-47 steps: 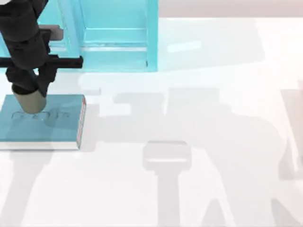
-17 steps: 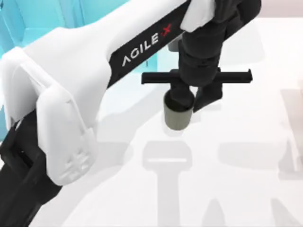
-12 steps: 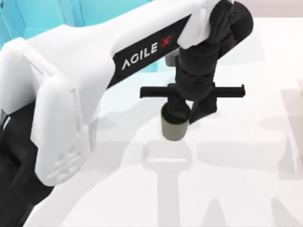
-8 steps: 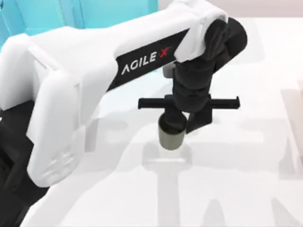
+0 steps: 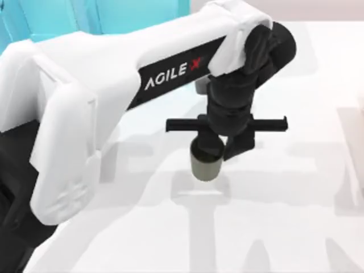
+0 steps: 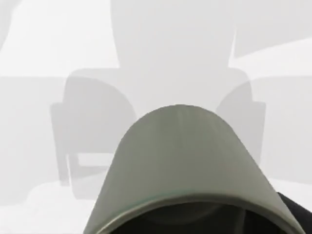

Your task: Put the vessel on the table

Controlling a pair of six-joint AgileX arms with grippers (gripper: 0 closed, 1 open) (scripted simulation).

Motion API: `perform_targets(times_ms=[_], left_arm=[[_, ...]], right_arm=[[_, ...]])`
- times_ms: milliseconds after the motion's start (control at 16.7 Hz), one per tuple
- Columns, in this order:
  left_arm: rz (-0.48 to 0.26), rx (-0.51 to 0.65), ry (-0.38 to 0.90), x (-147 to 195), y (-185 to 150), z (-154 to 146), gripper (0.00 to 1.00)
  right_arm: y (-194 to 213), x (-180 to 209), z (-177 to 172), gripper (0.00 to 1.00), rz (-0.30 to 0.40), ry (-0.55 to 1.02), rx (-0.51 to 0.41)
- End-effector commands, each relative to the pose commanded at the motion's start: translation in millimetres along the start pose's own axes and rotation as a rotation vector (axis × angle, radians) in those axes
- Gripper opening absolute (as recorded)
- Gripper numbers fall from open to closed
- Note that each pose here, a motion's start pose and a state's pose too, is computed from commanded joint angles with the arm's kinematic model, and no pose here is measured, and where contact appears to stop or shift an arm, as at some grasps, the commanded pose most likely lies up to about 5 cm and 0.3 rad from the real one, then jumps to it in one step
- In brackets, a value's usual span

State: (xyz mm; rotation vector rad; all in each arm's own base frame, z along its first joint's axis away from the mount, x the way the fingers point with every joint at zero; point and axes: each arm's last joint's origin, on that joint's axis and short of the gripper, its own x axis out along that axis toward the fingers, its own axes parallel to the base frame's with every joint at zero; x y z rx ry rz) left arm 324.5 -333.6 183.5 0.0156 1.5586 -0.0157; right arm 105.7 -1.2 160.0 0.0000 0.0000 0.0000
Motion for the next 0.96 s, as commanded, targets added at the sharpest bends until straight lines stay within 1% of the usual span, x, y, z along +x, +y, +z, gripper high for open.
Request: perform_targets(times_ms=[600,660,960], left_arm=[[0.000,0.000,0.000,0.0,0.0,0.0,0.98],[0.000,0.000,0.000,0.0,0.0,0.0,1.00],[0.000,0.000,0.000,0.0,0.0,0.0,1.00]], right_arm=[[0.0,0.0,0.0,1.00,0.000,0.000,0.000],[0.0,0.0,0.0,1.00,0.000,0.000,0.000],[0.0,0.0,0.0,1.00,0.000,0.000,0.000]])
